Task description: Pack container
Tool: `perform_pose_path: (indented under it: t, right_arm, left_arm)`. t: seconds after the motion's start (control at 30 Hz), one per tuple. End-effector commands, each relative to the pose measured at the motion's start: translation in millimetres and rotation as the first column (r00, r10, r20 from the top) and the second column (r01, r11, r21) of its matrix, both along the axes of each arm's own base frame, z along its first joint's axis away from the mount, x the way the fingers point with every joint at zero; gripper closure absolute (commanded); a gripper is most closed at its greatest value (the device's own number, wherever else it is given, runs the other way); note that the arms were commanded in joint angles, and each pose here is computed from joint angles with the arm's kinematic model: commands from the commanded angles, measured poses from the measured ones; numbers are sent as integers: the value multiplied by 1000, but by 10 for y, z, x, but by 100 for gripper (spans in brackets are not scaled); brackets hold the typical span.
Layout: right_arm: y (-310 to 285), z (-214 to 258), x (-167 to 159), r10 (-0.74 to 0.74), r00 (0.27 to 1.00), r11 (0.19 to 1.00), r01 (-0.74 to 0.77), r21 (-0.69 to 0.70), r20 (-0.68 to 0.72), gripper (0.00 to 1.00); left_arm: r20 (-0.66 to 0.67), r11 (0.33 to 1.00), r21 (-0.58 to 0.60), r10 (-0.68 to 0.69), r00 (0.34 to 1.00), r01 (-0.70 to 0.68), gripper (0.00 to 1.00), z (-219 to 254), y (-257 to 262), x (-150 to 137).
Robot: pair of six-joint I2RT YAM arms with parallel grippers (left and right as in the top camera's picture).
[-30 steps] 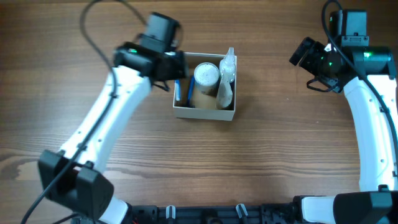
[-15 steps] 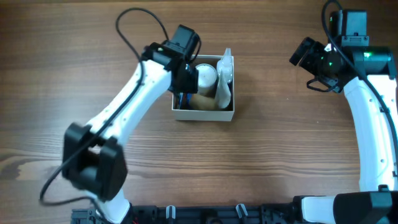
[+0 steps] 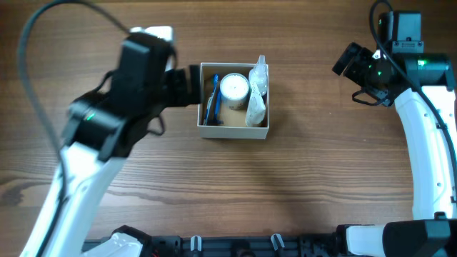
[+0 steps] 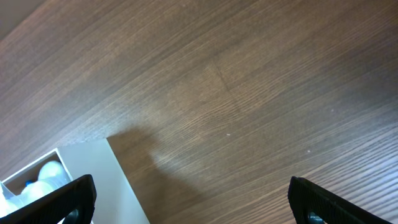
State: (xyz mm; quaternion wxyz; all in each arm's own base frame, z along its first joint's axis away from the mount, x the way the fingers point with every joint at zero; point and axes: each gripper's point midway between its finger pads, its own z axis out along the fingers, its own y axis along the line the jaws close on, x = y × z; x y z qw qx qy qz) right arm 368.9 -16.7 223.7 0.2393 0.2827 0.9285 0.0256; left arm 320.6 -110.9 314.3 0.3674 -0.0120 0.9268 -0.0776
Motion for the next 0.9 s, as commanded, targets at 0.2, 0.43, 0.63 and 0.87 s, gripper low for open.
perform_pose_path:
  t: [0.2, 0.43, 0.63, 0.87]
  right_arm:
    - [19, -75, 5, -7, 1000, 1000, 8, 14, -20, 0]
    - [19, -75, 5, -7, 1000, 1000, 8, 14, -20, 0]
    - [19, -75, 5, -7, 1000, 1000, 7, 14, -20, 0]
    - [19, -74, 6, -7, 1000, 1000, 7, 14, -19, 0]
  left_arm:
    - [229, 974, -100, 221, 948, -203, 0, 458, 878, -738]
    - [319, 953, -228, 265, 910, -198, 0, -572, 1011, -832]
    - [378, 950, -268, 256, 890, -159, 0, -1439, 978, -845]
    - [405, 951, -275, 251, 879, -144, 0, -1796, 965, -921]
